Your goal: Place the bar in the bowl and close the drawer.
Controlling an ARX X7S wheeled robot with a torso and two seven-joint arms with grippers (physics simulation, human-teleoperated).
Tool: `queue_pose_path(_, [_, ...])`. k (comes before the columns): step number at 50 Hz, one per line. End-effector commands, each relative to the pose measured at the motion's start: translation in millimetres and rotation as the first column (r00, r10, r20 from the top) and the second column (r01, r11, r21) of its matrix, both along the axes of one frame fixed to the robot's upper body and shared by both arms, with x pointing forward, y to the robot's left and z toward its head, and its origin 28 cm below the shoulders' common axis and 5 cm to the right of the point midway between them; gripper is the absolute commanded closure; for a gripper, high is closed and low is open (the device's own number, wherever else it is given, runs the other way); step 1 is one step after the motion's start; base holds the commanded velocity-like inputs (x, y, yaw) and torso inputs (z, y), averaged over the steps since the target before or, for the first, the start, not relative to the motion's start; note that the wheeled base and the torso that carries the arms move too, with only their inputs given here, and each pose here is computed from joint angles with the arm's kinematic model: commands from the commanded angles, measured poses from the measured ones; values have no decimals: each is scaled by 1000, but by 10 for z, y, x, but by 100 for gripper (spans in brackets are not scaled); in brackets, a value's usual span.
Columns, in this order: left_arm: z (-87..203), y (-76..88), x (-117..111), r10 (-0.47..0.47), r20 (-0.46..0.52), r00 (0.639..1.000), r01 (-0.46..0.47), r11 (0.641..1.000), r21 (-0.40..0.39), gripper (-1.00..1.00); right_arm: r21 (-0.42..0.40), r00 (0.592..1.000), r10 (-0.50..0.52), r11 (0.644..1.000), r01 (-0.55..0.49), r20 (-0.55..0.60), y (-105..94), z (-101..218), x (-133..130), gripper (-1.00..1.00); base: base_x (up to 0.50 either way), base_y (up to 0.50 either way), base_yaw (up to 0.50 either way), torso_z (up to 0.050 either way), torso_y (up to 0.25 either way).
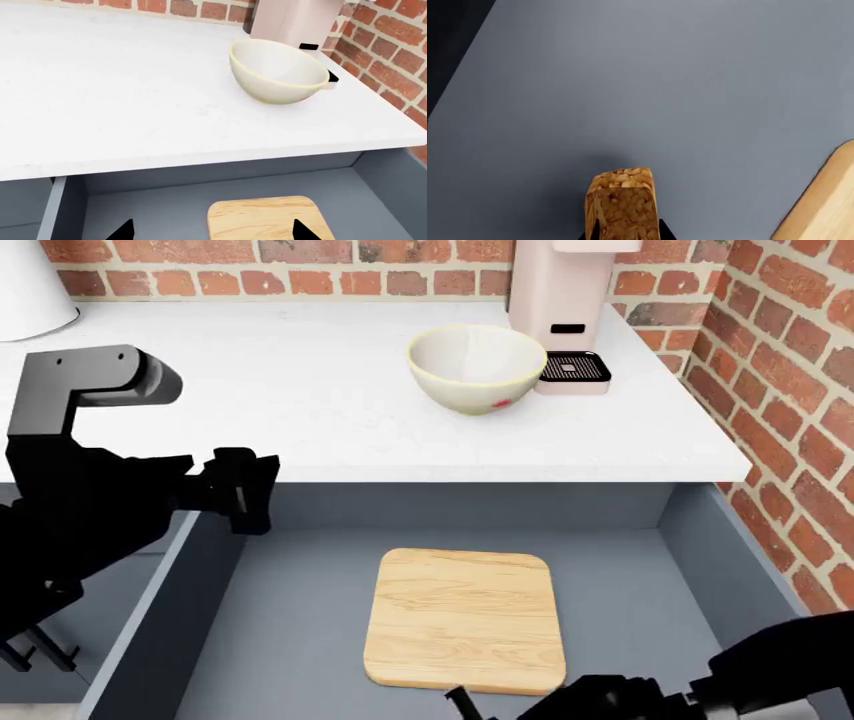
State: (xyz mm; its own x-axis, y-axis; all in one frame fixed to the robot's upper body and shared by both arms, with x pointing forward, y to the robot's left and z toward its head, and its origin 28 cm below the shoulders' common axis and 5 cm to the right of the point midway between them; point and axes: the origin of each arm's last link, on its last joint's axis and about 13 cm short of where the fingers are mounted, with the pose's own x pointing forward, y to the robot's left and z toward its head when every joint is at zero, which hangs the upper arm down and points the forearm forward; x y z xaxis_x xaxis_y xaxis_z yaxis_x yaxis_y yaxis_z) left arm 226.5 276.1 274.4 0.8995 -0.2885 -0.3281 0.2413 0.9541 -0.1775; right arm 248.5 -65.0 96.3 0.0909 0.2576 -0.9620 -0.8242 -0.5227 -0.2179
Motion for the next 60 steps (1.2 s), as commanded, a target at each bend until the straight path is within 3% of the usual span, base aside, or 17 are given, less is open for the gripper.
queue_pose_path(1, [7, -5, 8, 2, 0, 1000, -2, 1000, 2, -100, 74, 998, -29, 997, 25, 58, -12, 283, 68, 100, 0, 0, 0, 0, 0])
queue_pose_path(7, [30, -11, -1, 0, 6, 1000, 0, 1000, 3, -100, 150, 994, -76, 987, 63, 85, -57, 476, 111, 100, 0, 0, 0, 0, 0])
queue_pose_path(20, [102, -25, 20, 1, 19, 1000, -1, 1000, 6, -100, 376, 970, -206, 915, 143, 132, -228, 1135, 179, 100, 0, 0, 0, 0, 0])
queue_pose_path(27, [250, -21, 65, 11, 42, 999, -12, 1000, 11, -100, 483, 945, -295, 854, 194, 143, -353, 1676, 257, 100, 0, 0, 0, 0, 0])
queue_pose_path(39, [593, -3, 227, 44, 85, 995, -45, 999, 20, -100, 585, 901, -412, 767, 263, 136, -424, 2395, 350, 100, 0, 0, 0, 0, 0])
queue_pose_path(47, [806, 8, 340, 69, 98, 993, -71, 997, 26, -100, 674, 865, -484, 684, 280, 132, -458, 2843, 360, 100, 0, 0, 0, 0, 0])
queue_pose_path(50, [901, -6, 385, 77, 109, 991, -81, 996, 32, -100, 713, 847, -519, 637, 294, 114, -468, 3006, 400, 100, 0, 0, 0, 0, 0])
queue_pose_path(53, [1004, -10, 462, 97, 125, 987, -102, 994, 36, -100, 759, 813, -576, 567, 319, 89, -472, 3182, 474, 100, 0, 0, 0, 0, 0])
queue_pose_path(60, [1262, 9, 744, 159, 172, 972, -168, 985, 40, -100, 838, 653, -757, 359, 411, 4, -427, 3475, 806, 100, 0, 0, 0, 0, 0])
